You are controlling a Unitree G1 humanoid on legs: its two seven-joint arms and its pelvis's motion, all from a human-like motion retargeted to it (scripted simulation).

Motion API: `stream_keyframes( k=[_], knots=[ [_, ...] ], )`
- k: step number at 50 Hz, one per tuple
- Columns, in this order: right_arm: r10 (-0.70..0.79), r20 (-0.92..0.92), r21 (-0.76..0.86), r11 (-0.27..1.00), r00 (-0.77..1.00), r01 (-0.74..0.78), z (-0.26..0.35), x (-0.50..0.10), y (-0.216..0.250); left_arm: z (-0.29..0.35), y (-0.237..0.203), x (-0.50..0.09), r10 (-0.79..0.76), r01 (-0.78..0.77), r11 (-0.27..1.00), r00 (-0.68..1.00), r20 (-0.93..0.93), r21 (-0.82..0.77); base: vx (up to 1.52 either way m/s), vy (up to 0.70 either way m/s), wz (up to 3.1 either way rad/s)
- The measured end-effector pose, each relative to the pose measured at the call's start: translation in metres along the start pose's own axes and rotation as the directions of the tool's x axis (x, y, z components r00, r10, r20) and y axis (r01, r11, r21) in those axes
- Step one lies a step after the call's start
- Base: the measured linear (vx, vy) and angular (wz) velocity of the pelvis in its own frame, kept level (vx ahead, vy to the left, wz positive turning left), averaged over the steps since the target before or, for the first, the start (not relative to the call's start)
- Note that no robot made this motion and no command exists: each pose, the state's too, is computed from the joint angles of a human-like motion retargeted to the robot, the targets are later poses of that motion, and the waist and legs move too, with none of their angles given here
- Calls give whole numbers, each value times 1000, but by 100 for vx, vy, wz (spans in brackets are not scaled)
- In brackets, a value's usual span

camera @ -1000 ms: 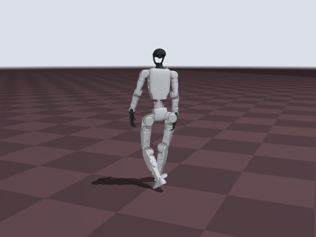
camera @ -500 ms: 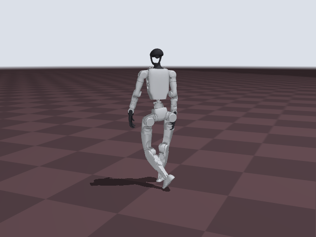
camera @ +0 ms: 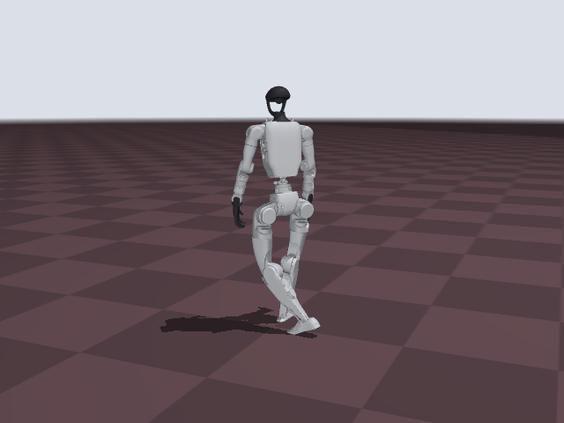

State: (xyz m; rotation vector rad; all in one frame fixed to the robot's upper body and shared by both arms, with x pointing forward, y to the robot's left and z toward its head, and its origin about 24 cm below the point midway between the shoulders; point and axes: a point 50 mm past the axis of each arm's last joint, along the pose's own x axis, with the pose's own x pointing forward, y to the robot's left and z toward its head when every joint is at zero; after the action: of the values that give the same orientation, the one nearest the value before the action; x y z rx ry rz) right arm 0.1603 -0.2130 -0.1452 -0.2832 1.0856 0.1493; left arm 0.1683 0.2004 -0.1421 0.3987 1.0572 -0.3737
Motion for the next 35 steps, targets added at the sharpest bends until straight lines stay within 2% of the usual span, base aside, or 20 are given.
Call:
stream_keyframes(
  k=[15, 22, 35],
  knots=[
    [18, -2, -23, 1000, 1000, -18, -1, 0, 2, 0, -9, 2, -37, 39, 993, 999, -22, 107, -4, 2, 31],
    [35, 4, -31, 999, 999, -35, 3, 1, 7, -16, -22, 1, -72, 79, 992, 994, -78, 101, 13, -3, 5],
    [48, 20, -19, 999, 999, -48, 8, 1, 5, -12, -13, 1, -30, 35, 996, 998, -63, 79, 18, -3, -12]
  ],
)
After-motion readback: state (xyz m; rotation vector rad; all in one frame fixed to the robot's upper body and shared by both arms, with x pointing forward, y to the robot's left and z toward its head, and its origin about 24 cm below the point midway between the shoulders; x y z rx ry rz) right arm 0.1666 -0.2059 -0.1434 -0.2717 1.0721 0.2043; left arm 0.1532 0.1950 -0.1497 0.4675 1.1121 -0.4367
